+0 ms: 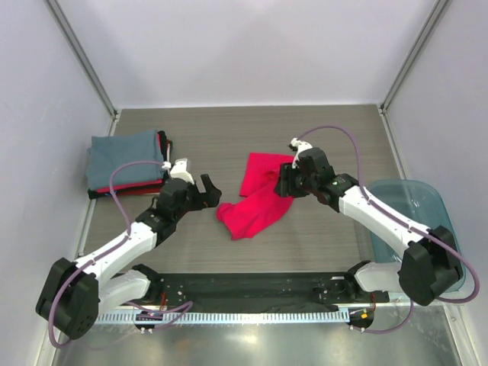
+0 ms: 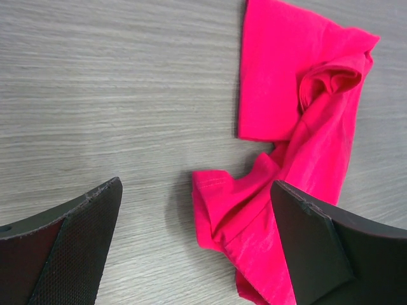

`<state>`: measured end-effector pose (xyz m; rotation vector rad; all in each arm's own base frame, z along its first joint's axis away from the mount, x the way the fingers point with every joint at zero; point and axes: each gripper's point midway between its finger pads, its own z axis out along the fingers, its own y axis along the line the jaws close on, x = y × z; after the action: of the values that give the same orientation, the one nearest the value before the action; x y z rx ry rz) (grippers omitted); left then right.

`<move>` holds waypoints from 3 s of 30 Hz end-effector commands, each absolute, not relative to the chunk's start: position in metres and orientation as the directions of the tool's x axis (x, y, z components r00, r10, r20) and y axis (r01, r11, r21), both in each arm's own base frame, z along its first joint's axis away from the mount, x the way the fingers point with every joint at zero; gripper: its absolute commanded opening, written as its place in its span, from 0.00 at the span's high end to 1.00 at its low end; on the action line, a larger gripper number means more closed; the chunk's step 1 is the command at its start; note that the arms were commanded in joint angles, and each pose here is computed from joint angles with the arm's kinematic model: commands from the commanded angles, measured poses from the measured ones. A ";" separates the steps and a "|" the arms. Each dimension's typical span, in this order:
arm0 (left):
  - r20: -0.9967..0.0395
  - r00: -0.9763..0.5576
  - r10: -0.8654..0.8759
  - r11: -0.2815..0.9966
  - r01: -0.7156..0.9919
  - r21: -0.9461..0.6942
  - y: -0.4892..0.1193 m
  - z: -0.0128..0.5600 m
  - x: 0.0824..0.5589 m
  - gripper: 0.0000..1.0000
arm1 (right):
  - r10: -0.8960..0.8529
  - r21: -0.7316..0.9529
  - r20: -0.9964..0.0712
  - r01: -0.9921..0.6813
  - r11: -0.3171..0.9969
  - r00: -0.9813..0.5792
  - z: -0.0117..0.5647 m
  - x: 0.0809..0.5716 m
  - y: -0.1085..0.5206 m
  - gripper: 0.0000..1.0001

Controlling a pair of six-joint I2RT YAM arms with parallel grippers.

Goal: Fold and stack the t-shirts
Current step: Flatten the tshirt out

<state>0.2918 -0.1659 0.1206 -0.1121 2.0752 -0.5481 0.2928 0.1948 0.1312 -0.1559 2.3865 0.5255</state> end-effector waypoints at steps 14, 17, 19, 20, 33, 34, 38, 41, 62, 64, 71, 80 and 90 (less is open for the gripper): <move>-0.797 -0.538 -0.274 0.823 0.297 -0.484 -0.202 0.145 0.296 0.00 | -0.123 0.077 -0.757 -0.275 0.958 -0.641 0.146 0.373 0.228 0.43; -0.811 -0.525 -0.259 0.803 0.349 -0.483 -0.207 0.149 0.292 0.00 | -0.157 -0.035 -0.745 -0.197 0.980 -0.648 0.133 0.389 0.212 0.44; -0.821 -0.507 -0.264 0.787 0.379 -0.487 -0.209 0.154 0.289 0.00 | -0.169 -0.077 -0.742 -0.168 0.983 -0.649 0.129 0.393 0.205 0.45; -0.825 -0.497 -0.269 0.785 0.384 -0.487 -0.209 0.157 0.288 0.00 | -0.177 -0.095 -0.740 -0.160 0.983 -0.649 0.127 0.396 0.203 0.46; -0.834 -0.489 -0.257 0.774 0.413 -0.481 -0.211 0.160 0.285 0.00 | -0.160 -0.216 -0.731 0.002 0.976 -0.664 0.094 0.403 0.173 0.99; -0.832 -0.498 -0.245 0.755 0.440 -0.487 -0.216 0.161 0.281 0.00 | -0.122 -0.177 -0.774 0.027 0.984 -0.622 0.104 0.408 0.174 0.99; -0.820 -0.520 -0.237 0.732 0.459 -0.503 -0.228 0.165 0.271 0.00 | -0.018 -0.081 -0.824 0.087 0.993 -0.567 0.113 0.396 0.153 0.99; -0.757 -0.601 -0.256 0.720 0.404 -0.564 -0.234 0.155 0.257 0.01 | 0.076 0.011 -0.815 0.117 0.993 -0.574 0.106 0.396 0.140 0.99; -0.592 -0.794 -0.141 0.630 0.389 -0.672 -0.253 0.109 0.168 0.09 | 0.202 0.173 -0.847 0.103 0.979 -0.493 0.118 0.393 0.131 0.99; -0.558 -0.819 -0.135 0.628 0.365 -0.687 -0.257 0.099 0.165 0.18 | 0.201 0.174 -0.845 0.101 0.980 -0.495 0.117 0.393 0.132 0.99; -0.551 -0.819 -0.158 0.612 0.357 -0.706 -0.269 0.093 0.173 0.35 | 0.204 0.189 -0.841 0.081 0.979 -0.500 0.117 0.392 0.136 0.98; -0.589 -0.782 -0.203 0.663 0.333 -0.670 -0.283 0.108 0.214 0.85 | 0.215 0.197 -0.843 0.090 0.976 -0.493 0.120 0.391 0.134 0.98; -0.593 -0.703 -0.393 0.685 0.206 -0.699 -0.212 0.182 0.287 1.00 | 0.430 0.341 -0.801 0.273 0.900 -0.417 0.149 0.401 0.075 0.99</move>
<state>0.2671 -0.2483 0.1590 -0.0376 2.1739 -1.0165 0.3885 0.1009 0.1027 0.3425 2.1600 0.1348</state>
